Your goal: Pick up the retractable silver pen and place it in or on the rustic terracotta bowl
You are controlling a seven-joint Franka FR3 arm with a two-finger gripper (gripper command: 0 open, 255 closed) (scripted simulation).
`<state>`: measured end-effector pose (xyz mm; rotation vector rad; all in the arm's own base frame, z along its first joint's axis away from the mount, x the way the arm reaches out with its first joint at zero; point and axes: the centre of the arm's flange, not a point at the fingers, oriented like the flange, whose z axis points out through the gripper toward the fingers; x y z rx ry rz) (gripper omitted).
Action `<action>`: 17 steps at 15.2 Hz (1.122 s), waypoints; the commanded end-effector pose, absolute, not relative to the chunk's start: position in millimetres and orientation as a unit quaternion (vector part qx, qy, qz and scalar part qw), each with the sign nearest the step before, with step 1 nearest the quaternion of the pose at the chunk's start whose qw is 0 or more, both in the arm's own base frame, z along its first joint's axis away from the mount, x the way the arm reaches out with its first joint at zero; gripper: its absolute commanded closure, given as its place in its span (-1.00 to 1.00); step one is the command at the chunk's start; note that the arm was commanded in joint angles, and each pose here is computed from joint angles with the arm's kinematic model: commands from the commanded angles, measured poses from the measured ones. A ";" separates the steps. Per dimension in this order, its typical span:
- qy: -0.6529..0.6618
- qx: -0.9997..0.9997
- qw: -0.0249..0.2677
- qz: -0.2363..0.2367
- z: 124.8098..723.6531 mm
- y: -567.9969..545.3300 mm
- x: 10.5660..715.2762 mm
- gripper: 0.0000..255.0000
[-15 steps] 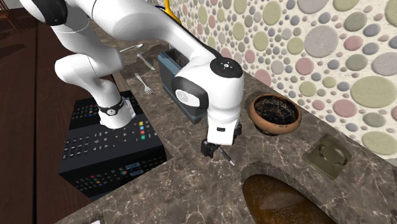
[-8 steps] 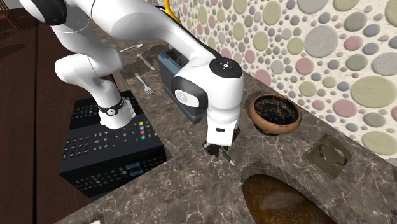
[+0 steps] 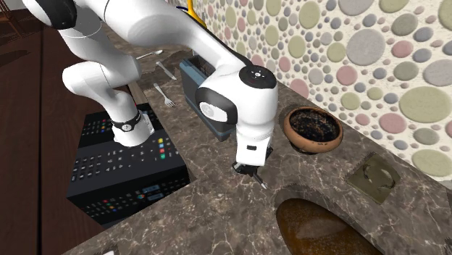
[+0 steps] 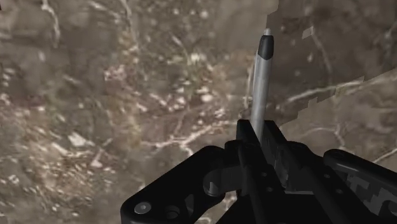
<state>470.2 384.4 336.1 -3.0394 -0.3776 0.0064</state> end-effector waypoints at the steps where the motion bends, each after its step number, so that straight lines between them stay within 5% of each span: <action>1: -0.125 -0.991 0.039 0.004 339.3 385.3 467.9 1.00; 17: -0.125 -0.991 0.039 0.004 423.8 385.3 468.0 1.00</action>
